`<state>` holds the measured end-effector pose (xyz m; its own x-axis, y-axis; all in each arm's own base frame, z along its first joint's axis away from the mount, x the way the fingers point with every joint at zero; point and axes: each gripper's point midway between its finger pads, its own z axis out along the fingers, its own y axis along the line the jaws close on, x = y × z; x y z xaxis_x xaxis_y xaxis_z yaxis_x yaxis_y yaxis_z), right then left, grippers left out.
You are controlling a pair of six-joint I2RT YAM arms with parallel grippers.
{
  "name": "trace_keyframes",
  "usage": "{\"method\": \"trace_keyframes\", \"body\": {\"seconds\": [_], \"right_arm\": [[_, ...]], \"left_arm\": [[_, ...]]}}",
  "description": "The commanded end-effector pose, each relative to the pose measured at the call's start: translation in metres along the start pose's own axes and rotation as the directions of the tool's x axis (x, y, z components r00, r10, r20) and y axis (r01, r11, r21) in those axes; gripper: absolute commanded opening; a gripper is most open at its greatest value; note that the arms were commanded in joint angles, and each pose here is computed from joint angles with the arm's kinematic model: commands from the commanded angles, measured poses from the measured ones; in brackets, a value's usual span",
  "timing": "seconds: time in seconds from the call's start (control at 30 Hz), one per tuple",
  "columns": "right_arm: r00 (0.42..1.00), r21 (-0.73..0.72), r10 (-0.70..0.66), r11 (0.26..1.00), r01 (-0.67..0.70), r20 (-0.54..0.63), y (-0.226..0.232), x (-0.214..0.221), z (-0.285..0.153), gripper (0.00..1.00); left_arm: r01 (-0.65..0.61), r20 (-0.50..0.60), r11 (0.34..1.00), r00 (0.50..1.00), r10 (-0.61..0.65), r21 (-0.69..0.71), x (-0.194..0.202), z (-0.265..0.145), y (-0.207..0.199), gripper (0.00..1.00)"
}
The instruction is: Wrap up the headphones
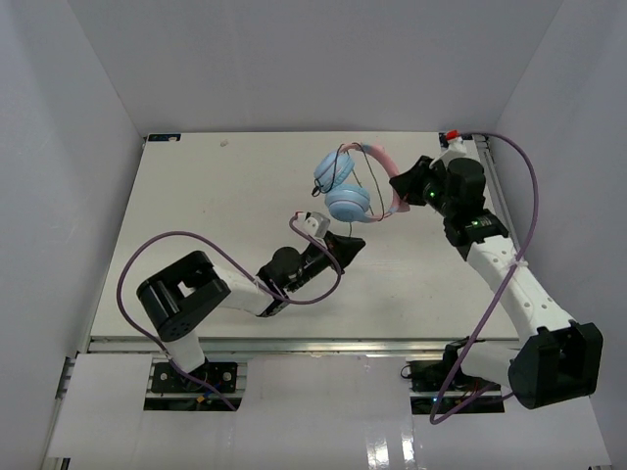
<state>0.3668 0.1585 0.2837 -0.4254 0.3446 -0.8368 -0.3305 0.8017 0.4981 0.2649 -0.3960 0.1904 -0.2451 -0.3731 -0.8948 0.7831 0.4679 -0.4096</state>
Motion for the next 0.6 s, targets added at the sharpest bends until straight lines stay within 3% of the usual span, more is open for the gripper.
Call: {"method": "trace_keyframes", "body": {"seconds": [0.0, 0.1, 0.23, 0.57], "right_arm": [[0.989, 0.268, -0.124, 0.958, 0.099, 0.08, -0.047, 0.018, 0.013, 0.08], [0.979, 0.35, -0.191, 0.924, 0.155, 0.07, -0.063, 0.032, 0.019, 0.08], [0.94, 0.493, -0.341, 0.82, 0.29, 0.014, -0.103, 0.05, 0.031, 0.08], [0.916, 0.514, -0.368, 0.761, 0.395, -0.161, -0.137, 0.113, 0.043, 0.08]], "left_arm": [[0.045, -0.035, 0.995, 0.998, -0.048, -0.086, 0.007, 0.003, -0.002, 0.01], [0.086, -0.089, 0.987, 0.991, -0.099, -0.135, 0.026, 0.005, 0.001, 0.02], [0.157, -0.162, 0.973, 0.969, -0.184, -0.168, 0.049, 0.007, -0.005, 0.03], [0.226, -0.299, 0.935, 0.904, -0.305, -0.273, 0.076, 0.011, -0.006, 0.1]]}}
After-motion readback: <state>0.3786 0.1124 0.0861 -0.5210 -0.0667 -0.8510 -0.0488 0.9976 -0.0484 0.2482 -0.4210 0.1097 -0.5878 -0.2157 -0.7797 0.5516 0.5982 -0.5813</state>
